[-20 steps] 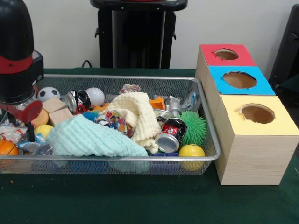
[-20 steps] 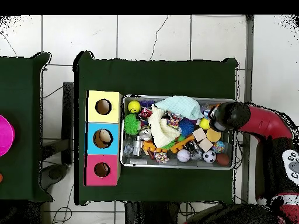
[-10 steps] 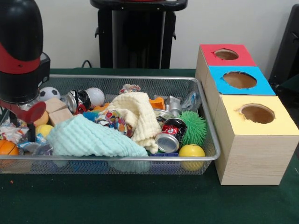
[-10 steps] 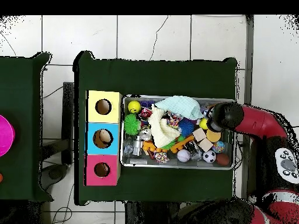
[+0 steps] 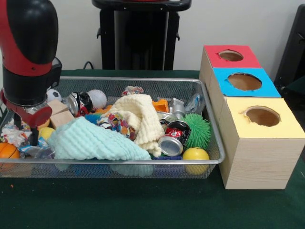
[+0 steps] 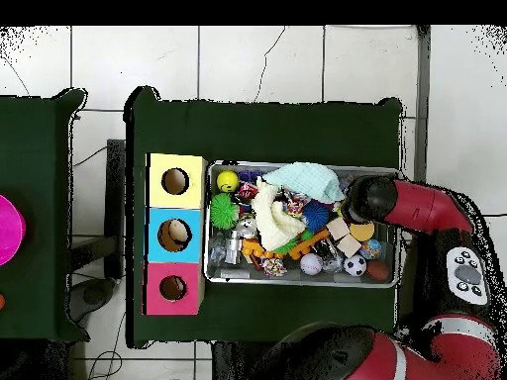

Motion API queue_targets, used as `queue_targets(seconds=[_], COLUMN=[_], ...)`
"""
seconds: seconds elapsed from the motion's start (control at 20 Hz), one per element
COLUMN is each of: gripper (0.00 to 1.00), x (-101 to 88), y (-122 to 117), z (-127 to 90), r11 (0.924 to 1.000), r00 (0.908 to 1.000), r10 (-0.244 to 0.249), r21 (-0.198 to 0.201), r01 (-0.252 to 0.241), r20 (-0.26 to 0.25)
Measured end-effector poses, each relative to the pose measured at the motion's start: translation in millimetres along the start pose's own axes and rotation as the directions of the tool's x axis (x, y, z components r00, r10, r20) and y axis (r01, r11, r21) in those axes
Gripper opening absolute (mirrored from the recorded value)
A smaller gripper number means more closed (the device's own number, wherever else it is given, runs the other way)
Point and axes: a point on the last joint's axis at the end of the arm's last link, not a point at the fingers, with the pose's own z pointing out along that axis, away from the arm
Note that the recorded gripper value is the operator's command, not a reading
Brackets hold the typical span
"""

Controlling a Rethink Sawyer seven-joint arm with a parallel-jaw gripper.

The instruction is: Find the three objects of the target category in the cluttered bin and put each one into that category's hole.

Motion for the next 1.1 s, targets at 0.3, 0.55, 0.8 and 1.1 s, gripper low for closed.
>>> queue_targets(seconds=[0.3, 0.55, 0.8, 1.1], gripper=[1.00, 1.00, 1.00, 1.00], x=[1.2, -0.1, -0.5, -0.4], y=[0.8, -0.5, -1.9, -2.2], z=[-0.1, 0.4, 0.6, -0.1], r11=[0.9976, 0.9939, 0.9886, 0.9856], r00=[0.9976, 0.9937, 0.9879, 0.9845], r10=[0.069, 0.109, 0.149, 0.168], r21=[0.002, -0.007, -0.014, -0.013], r01=[-0.069, -0.110, -0.150, -0.169], r20=[-0.009, -0.026, -0.044, -0.050])
